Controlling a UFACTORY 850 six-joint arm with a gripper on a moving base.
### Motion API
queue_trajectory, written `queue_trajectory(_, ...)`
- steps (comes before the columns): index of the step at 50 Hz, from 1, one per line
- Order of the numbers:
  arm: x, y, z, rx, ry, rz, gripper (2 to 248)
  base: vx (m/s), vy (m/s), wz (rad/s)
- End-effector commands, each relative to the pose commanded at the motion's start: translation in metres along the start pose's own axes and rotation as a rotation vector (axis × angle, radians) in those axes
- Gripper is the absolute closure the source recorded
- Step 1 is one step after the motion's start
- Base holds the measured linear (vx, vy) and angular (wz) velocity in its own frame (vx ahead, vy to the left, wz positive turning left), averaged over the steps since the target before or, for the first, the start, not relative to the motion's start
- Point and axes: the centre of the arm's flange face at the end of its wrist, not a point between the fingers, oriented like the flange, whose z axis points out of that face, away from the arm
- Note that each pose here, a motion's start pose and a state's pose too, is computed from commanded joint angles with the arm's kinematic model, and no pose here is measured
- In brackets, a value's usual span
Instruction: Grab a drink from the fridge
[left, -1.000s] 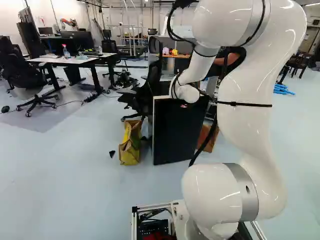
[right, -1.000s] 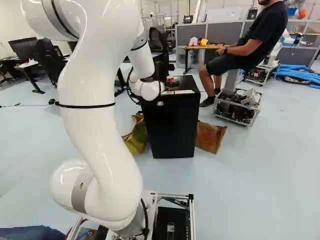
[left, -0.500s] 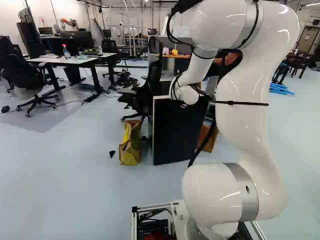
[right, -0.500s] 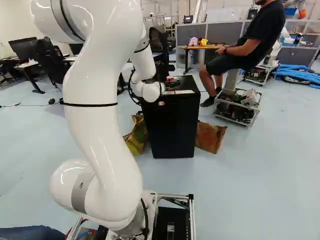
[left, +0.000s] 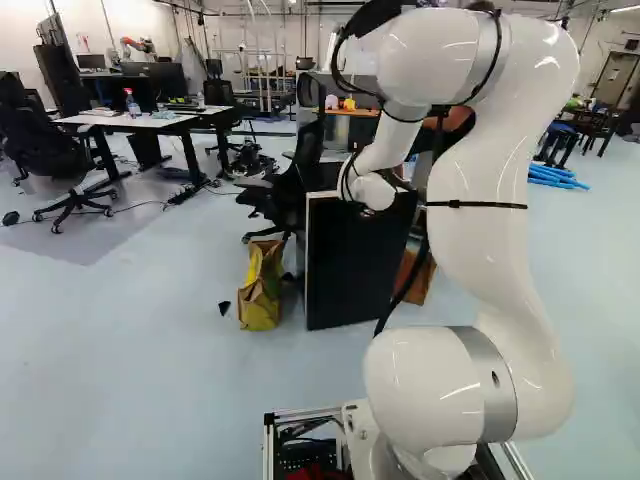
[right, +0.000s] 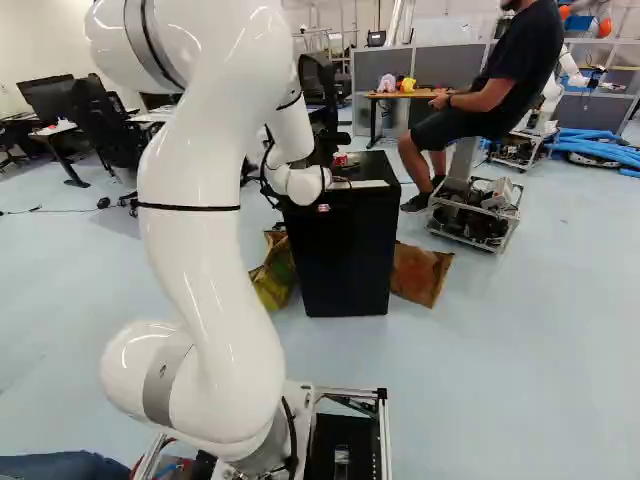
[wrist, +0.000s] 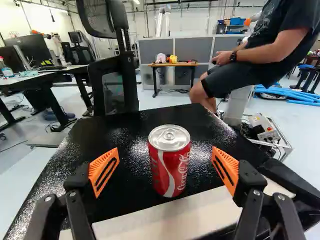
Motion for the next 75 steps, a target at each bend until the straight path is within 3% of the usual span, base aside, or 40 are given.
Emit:
queue_trajectory(15, -0.002, 0.0, 0.001, -0.001, -0.003, 0.0, 8, 0.0, 0.0, 0.0)
queue_trajectory(16, -0.002, 0.0, 0.001, -0.001, -0.003, 0.0, 45, 0.0, 0.0, 0.0)
queue_trajectory(20, -0.002, 0.0, 0.001, -0.001, -0.003, 0.0, 45, 0.0, 0.0, 0.0)
queue_trajectory(21, -0.002, 0.0, 0.001, -0.001, -0.003, 0.0, 83, 0.0, 0.0, 0.0)
queue_trajectory(25, -0.002, 0.0, 0.001, -0.001, -0.003, 0.0, 83, 0.0, 0.0, 0.0)
queue_trajectory(26, -0.002, 0.0, 0.001, -0.001, -0.003, 0.0, 121, 0.0, 0.0, 0.0)
queue_trajectory(31, -0.002, 0.0, 0.001, -0.001, -0.003, 0.0, 121, 0.0, 0.0, 0.0)
queue_trajectory(32, -0.002, 0.0, 0.001, -0.001, -0.003, 0.0, 152, 0.0, 0.0, 0.0)
queue_trajectory(44, 0.001, 0.0, 0.0, 0.0, 0.002, 0.0, 152, 0.0, 0.0, 0.0)
queue_trajectory(75, 0.035, -0.001, -0.008, 0.002, 0.059, 0.003, 152, 0.0, 0.0, 0.0)
